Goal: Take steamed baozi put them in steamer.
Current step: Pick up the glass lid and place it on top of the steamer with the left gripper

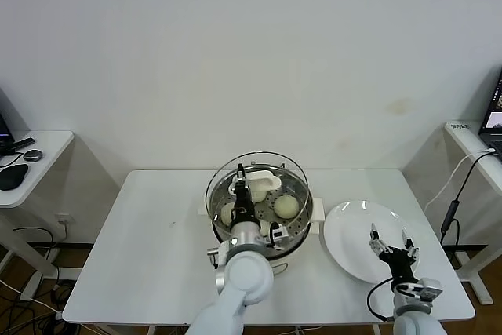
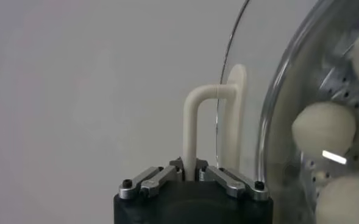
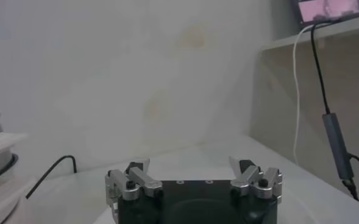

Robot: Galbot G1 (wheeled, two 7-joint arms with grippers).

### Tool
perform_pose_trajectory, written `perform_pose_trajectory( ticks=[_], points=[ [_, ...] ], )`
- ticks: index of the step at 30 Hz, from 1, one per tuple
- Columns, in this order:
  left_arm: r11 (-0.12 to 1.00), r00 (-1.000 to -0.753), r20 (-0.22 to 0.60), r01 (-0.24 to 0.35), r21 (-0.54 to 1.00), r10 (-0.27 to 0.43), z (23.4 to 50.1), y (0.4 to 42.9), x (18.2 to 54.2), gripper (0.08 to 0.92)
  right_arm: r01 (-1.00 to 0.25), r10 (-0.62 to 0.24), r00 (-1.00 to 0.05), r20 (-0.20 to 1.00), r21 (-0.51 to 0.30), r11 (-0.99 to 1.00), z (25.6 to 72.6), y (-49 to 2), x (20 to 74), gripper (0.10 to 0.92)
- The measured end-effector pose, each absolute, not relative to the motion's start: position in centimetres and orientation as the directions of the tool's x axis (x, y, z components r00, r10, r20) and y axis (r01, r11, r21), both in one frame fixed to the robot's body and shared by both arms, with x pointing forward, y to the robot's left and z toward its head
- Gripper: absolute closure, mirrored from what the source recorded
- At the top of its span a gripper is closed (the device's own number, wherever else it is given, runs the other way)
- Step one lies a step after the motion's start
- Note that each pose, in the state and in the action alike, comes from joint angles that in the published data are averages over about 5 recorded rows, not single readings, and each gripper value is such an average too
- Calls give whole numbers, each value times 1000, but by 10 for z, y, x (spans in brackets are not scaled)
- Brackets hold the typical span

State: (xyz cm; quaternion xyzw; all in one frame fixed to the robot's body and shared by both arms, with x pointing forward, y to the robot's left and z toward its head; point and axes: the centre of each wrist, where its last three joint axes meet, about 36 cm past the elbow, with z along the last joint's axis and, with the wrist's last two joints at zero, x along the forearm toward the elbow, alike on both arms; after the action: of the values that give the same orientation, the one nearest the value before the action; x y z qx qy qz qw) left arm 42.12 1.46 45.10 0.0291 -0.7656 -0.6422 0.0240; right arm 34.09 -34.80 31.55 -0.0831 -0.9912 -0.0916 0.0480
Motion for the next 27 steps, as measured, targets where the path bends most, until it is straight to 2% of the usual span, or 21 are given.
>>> perform_pose_trajectory(
  ticks=[13,27],
  points=[
    [106,-999,17,13,994,-43,439,1,423,831,177,158,-981,113,175,969,313,-348,341,200],
    [60,-998,28,25,998,-49,433,-2,420,831,180,161,-980,116,175,968,310,-348,341,200]
  ],
)
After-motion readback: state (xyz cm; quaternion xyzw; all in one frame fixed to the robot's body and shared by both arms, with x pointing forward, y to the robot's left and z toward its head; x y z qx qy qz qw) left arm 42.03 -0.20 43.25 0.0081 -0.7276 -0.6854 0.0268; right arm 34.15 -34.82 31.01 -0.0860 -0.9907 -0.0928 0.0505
